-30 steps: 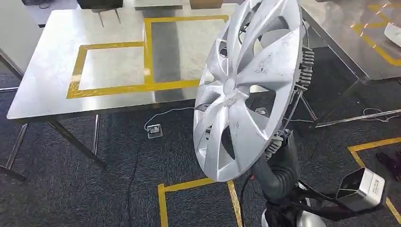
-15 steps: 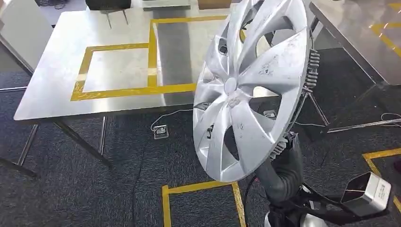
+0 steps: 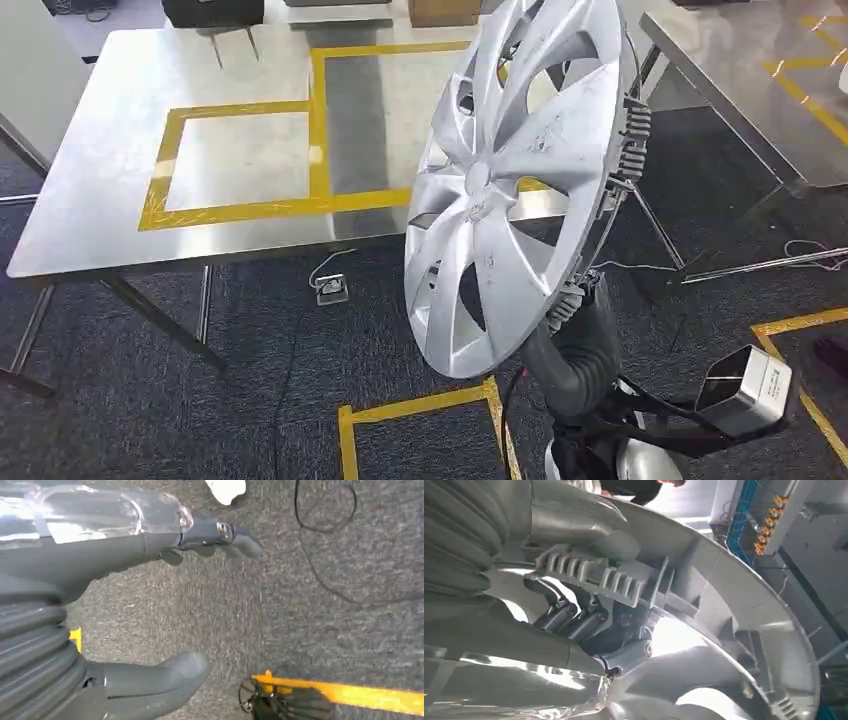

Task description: Take the parts from the cabinet and place them on the table.

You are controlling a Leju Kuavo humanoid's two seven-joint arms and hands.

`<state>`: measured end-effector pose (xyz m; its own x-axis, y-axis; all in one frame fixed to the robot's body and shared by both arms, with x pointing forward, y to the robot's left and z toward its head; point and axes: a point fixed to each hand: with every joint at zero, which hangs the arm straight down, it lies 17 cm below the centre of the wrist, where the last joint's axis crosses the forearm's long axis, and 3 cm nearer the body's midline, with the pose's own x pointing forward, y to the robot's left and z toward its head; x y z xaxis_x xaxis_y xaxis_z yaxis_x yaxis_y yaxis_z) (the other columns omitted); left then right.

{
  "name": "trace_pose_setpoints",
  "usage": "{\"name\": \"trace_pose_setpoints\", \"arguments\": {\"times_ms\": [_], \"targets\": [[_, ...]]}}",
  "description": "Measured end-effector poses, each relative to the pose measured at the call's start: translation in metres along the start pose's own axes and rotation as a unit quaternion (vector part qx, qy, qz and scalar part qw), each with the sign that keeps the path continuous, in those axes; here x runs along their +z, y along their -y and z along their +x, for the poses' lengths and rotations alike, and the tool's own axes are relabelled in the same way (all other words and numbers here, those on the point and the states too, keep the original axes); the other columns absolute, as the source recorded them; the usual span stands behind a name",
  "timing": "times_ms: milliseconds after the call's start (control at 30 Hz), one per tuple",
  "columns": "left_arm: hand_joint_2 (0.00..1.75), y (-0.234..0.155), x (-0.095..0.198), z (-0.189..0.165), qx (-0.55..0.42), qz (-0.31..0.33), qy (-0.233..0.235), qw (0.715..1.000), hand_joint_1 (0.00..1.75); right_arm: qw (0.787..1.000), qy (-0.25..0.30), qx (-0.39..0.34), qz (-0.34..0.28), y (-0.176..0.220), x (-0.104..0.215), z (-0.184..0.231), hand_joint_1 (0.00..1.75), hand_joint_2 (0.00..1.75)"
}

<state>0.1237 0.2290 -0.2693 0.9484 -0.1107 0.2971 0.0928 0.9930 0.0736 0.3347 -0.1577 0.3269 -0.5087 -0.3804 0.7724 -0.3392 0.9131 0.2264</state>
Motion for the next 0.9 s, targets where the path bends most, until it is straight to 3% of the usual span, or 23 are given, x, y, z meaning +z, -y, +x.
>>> {"name": "trace_pose_setpoints", "arguments": {"times_ms": [900], "targets": [[1.75,-0.0019,-0.0003,-0.0004,-0.001,0.002,-0.003,1.000,0.00,1.000,-0.003,-0.004,-0.003,0.0009,0.0003,-0.0030,1.75,1.75]]}}
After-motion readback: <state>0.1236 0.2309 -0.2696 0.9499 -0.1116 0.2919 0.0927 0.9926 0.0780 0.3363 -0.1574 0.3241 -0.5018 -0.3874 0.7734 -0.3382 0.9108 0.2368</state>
